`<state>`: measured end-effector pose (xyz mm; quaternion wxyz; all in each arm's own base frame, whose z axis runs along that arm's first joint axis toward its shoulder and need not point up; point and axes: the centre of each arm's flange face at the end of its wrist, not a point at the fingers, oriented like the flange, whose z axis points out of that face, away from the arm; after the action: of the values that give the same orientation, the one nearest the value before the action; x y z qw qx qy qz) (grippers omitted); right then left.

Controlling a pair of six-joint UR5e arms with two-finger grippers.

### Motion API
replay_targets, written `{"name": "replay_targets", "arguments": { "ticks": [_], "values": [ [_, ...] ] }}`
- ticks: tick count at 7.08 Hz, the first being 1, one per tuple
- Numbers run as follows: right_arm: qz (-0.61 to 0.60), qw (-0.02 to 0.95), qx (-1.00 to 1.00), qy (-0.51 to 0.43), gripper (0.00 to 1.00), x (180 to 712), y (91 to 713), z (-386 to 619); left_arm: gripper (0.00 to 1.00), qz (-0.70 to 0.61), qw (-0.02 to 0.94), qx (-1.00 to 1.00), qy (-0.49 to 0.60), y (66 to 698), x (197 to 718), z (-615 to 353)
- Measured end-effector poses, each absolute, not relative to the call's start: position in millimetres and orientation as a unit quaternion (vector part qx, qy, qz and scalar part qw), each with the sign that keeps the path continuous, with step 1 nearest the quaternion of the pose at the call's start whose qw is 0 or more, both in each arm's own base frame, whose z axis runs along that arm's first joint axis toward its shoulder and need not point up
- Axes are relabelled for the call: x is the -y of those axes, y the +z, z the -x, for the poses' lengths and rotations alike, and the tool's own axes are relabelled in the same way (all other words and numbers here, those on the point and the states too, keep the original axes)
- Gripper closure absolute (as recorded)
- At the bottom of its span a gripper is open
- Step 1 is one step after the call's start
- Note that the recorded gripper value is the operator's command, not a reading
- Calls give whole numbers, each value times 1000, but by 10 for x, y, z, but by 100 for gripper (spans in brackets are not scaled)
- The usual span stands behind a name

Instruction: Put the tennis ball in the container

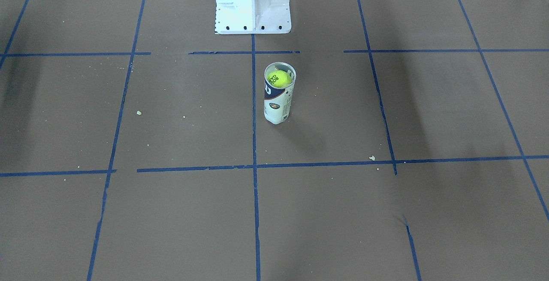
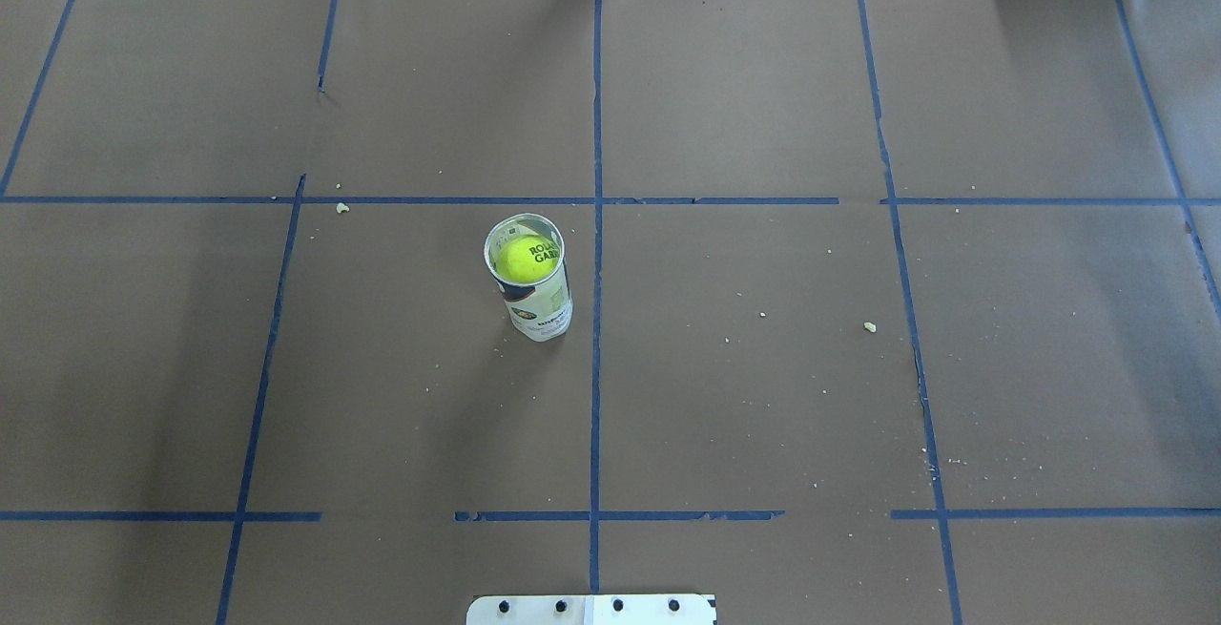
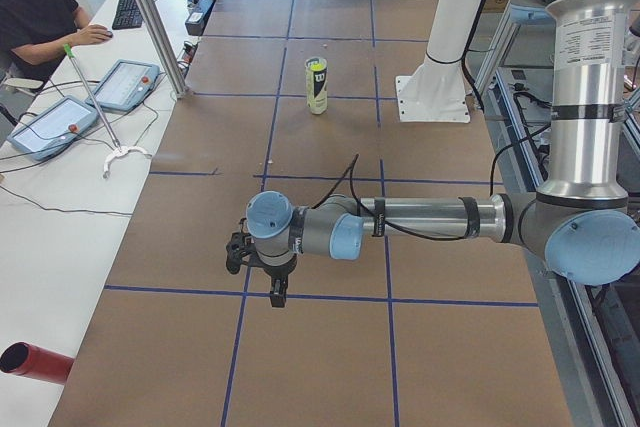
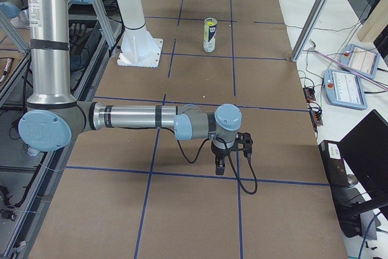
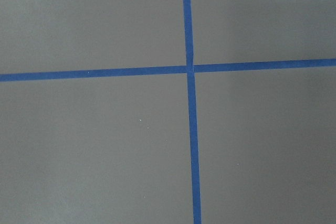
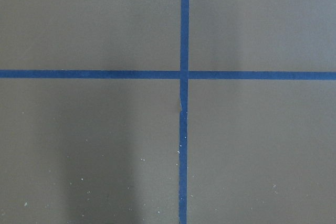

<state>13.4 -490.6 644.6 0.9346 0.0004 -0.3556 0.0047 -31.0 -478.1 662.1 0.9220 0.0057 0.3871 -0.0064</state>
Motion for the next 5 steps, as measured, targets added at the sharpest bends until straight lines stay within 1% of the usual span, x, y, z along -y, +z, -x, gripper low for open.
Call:
{"name": "replay_targets", "arguments": {
  "ticks": [5],
  "values": [
    [0,935,356,5,0,4906,6447,-134,0,10,922,-386,-19,6696,4714,375]
  ]
}}
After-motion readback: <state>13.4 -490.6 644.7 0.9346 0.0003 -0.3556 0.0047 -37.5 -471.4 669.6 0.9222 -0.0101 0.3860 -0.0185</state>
